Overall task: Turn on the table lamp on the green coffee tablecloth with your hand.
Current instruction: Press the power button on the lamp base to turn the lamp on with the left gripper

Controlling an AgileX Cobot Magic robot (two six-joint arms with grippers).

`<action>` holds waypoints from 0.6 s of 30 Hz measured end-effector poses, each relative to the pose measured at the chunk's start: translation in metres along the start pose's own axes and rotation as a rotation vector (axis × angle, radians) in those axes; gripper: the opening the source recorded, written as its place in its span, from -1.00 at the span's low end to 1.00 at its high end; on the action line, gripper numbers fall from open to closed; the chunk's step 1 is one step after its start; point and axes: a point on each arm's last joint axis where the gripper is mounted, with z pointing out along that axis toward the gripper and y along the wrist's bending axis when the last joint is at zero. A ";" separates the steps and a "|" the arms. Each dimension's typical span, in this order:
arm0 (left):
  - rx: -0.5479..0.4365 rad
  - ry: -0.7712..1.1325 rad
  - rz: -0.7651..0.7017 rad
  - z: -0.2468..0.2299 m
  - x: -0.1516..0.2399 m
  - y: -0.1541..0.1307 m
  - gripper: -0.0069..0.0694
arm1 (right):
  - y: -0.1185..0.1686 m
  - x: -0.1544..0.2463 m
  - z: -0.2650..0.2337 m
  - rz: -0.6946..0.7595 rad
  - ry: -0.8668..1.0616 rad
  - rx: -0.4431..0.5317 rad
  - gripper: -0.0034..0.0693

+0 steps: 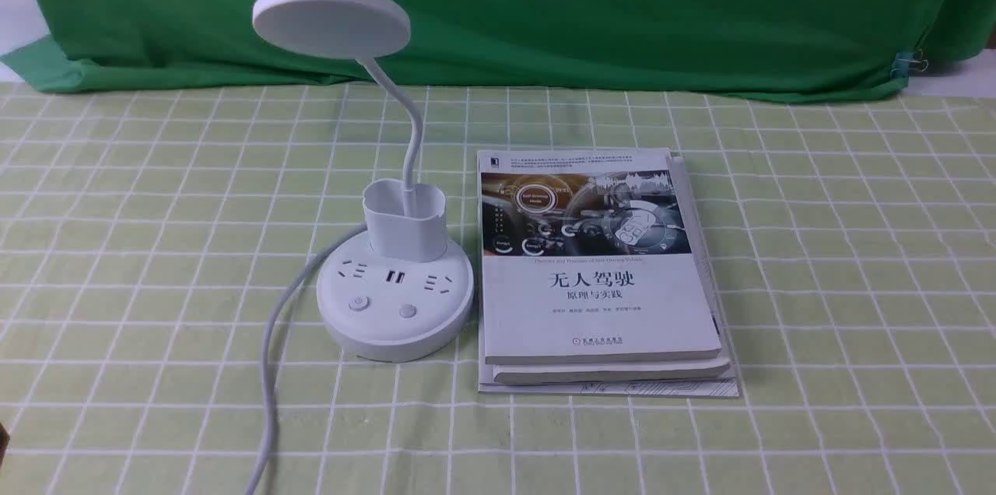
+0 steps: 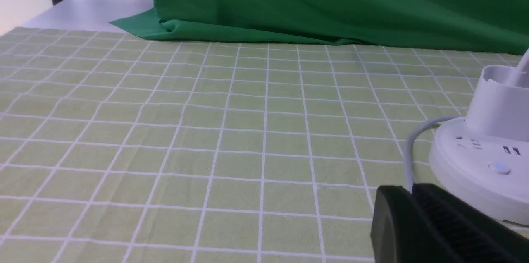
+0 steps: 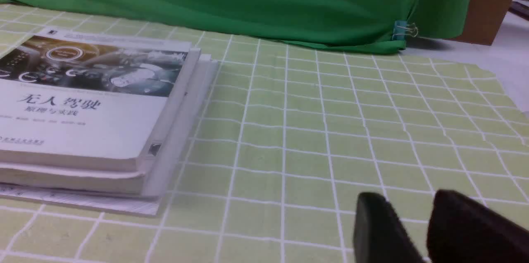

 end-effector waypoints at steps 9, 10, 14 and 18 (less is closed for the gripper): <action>-0.001 0.000 0.004 0.000 0.000 0.000 -0.77 | 0.000 0.000 0.000 0.000 0.000 0.000 -0.24; -0.001 0.000 0.004 0.000 0.000 0.000 -0.77 | 0.000 0.000 0.000 0.000 0.000 0.000 -0.24; 0.007 0.001 -0.026 0.000 0.000 -0.001 -0.77 | 0.000 0.000 0.000 0.000 0.000 0.000 -0.24; 0.014 0.001 -0.056 0.000 0.000 -0.001 -0.77 | 0.000 0.000 0.000 0.000 0.000 0.000 -0.24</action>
